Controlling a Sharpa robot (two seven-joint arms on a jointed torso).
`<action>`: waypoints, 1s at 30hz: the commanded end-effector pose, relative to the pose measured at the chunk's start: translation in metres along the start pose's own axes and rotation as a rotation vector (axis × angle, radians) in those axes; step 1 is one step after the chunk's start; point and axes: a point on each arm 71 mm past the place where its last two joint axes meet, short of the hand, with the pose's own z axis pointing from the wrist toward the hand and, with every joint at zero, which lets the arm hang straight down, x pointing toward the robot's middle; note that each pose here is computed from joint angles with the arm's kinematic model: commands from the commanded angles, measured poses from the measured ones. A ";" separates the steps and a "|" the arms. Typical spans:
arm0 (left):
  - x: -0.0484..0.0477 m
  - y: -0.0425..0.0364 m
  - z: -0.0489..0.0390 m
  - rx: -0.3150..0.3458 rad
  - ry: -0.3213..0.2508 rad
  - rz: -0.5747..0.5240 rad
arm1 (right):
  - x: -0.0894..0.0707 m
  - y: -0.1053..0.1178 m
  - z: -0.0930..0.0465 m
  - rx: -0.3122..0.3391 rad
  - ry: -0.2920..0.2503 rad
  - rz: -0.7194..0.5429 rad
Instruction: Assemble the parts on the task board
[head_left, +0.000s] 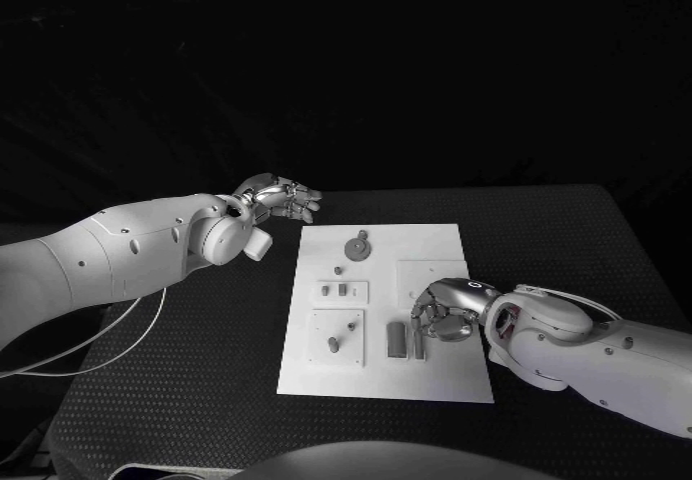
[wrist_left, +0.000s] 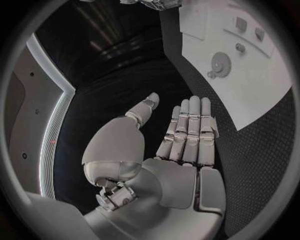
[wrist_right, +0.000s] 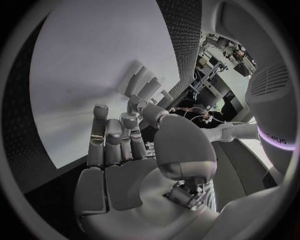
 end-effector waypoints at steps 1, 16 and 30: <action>0.0020 -0.0014 0.0001 0.009 0.015 -0.003 | 0.002 0.000 0.000 -0.012 0.014 -0.046; 0.0015 -0.0012 -0.0001 0.007 0.015 -0.003 | 0.011 -0.004 0.002 -0.011 0.032 -0.089; 0.0020 -0.0013 0.0003 0.007 0.016 -0.003 | 0.014 -0.001 0.004 -0.017 0.029 -0.087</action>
